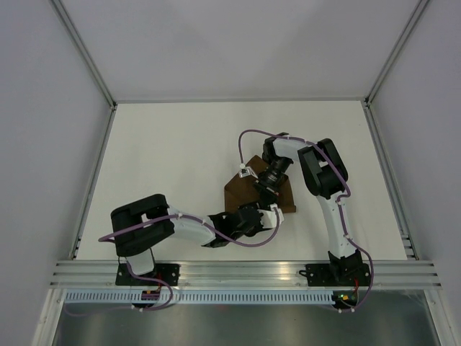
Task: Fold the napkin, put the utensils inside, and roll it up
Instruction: Roll the napkin with the utensil
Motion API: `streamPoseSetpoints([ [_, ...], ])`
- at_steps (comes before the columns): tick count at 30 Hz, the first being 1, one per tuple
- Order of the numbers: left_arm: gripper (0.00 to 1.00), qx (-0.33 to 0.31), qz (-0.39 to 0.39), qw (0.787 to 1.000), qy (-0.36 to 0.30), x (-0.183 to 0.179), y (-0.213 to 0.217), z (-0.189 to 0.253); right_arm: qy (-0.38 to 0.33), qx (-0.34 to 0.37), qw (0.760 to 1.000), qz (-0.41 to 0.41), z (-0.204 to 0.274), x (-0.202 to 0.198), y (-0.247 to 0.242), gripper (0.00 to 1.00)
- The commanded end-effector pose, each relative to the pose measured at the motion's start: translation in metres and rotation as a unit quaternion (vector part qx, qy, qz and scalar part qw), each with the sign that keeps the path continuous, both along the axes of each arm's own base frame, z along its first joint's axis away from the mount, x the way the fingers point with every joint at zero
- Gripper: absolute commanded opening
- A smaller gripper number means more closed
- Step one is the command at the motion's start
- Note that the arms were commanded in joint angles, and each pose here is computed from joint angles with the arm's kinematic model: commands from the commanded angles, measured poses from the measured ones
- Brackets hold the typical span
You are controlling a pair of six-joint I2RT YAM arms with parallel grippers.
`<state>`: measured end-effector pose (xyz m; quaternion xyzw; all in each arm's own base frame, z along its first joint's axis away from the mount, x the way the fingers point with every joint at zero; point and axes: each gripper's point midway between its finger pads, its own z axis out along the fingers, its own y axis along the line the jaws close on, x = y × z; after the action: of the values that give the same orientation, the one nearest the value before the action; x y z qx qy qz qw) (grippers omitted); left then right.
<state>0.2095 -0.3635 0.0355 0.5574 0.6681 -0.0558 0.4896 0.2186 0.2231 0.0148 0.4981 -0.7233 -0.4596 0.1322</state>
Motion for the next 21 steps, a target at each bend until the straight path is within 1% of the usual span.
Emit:
streamPoseSetpoints([
  [1, 0.61, -0.034, -0.016, 0.999, -0.008, 0.003, -0.020, 0.008, -0.067, -0.013, 0.996, 0.051, -0.043, 0.017, -0.014, 0.12],
  [6, 0.59, -0.042, -0.009, 0.999, 0.005, 0.007, -0.020, -0.002, -0.064, -0.016, 0.996, 0.052, -0.044, 0.016, -0.014, 0.12],
  [8, 0.57, -0.044, -0.010, 0.999, 0.009, 0.007, -0.021, -0.004, -0.063, -0.018, 0.996, 0.053, -0.045, 0.016, -0.015, 0.12],
  [14, 0.40, -0.044, -0.016, 0.998, 0.037, 0.002, -0.019, -0.021, -0.061, -0.017, 0.997, 0.052, -0.043, 0.016, -0.014, 0.12],
  [15, 0.34, -0.045, -0.019, 0.998, 0.046, 0.000, -0.019, -0.024, -0.061, -0.017, 0.997, 0.052, -0.043, 0.016, -0.014, 0.12],
  [17, 0.26, -0.042, -0.025, 0.997, 0.058, -0.004, -0.018, -0.030, -0.062, -0.017, 0.997, 0.050, -0.043, 0.017, -0.014, 0.12],
  [18, 0.21, -0.040, -0.028, 0.996, 0.069, -0.005, -0.018, -0.034, -0.063, -0.017, 0.997, 0.049, -0.043, 0.018, -0.013, 0.12],
  [21, 0.13, -0.042, -0.039, 0.994, 0.098, -0.009, -0.019, -0.039, -0.061, -0.018, 0.997, 0.046, -0.042, 0.019, -0.012, 0.12],
])
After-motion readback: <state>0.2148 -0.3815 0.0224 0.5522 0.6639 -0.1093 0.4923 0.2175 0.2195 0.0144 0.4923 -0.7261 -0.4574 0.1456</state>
